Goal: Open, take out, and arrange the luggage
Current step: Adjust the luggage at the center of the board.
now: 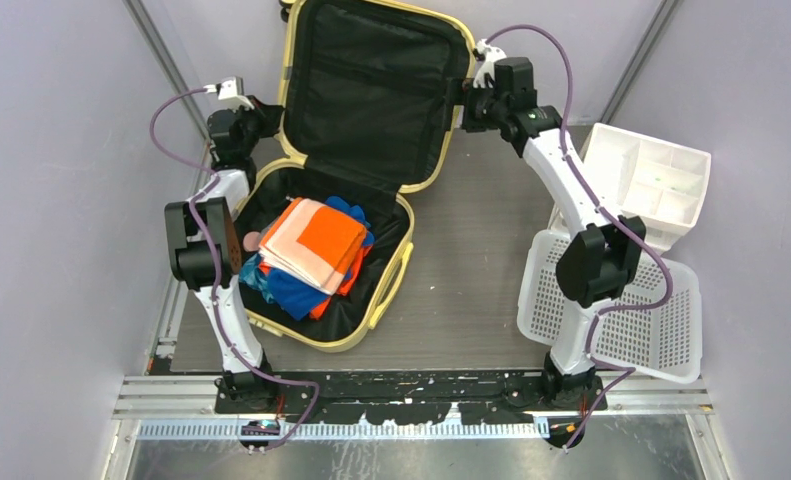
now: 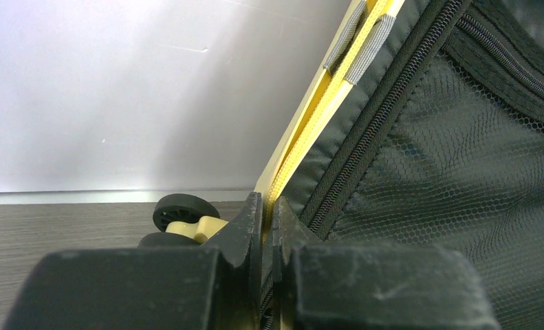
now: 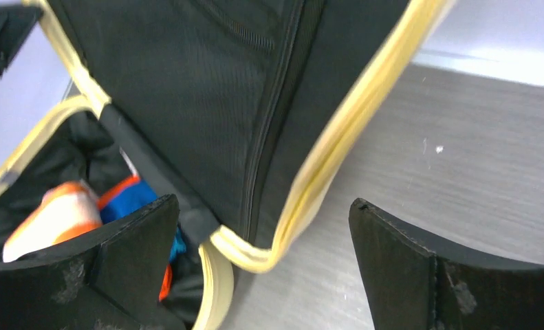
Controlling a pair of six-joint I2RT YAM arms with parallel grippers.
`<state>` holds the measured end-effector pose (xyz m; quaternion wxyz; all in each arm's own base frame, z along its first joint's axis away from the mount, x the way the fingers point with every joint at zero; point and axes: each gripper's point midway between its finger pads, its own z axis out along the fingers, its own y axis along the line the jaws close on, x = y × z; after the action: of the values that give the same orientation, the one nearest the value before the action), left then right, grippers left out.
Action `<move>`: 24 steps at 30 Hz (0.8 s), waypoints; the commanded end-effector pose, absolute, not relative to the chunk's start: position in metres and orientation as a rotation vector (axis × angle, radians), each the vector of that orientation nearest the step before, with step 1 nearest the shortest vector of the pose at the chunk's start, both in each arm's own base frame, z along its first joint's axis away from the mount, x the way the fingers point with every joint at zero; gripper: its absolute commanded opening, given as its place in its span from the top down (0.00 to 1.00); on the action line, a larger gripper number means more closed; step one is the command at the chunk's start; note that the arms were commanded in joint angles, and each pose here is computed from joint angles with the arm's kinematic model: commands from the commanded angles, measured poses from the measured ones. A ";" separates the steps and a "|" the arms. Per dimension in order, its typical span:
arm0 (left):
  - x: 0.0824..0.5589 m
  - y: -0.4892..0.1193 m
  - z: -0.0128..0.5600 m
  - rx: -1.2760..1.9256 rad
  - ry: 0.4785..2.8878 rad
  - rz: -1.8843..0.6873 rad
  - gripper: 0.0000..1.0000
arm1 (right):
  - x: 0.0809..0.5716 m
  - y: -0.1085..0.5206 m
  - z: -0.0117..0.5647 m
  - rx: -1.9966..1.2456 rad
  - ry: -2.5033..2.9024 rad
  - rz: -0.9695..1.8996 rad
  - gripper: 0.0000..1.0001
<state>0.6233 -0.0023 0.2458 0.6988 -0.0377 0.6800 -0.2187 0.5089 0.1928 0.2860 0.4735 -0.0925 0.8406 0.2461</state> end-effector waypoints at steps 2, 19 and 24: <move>0.599 0.014 0.373 -0.039 1.181 -0.465 1.00 | 0.557 0.172 0.331 0.005 1.881 0.406 0.06; 0.596 -0.007 0.381 0.049 1.167 -0.578 1.00 | 0.561 0.184 0.360 -0.076 1.776 0.434 0.97; 0.584 -0.016 0.394 0.098 1.125 -0.611 1.00 | 0.539 0.195 0.390 -0.195 1.719 0.440 0.99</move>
<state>0.6167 -0.0057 0.2528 0.6894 -0.0344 0.6721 -0.2679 0.5620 0.1786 0.3027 0.5536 -0.0145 0.8160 0.1657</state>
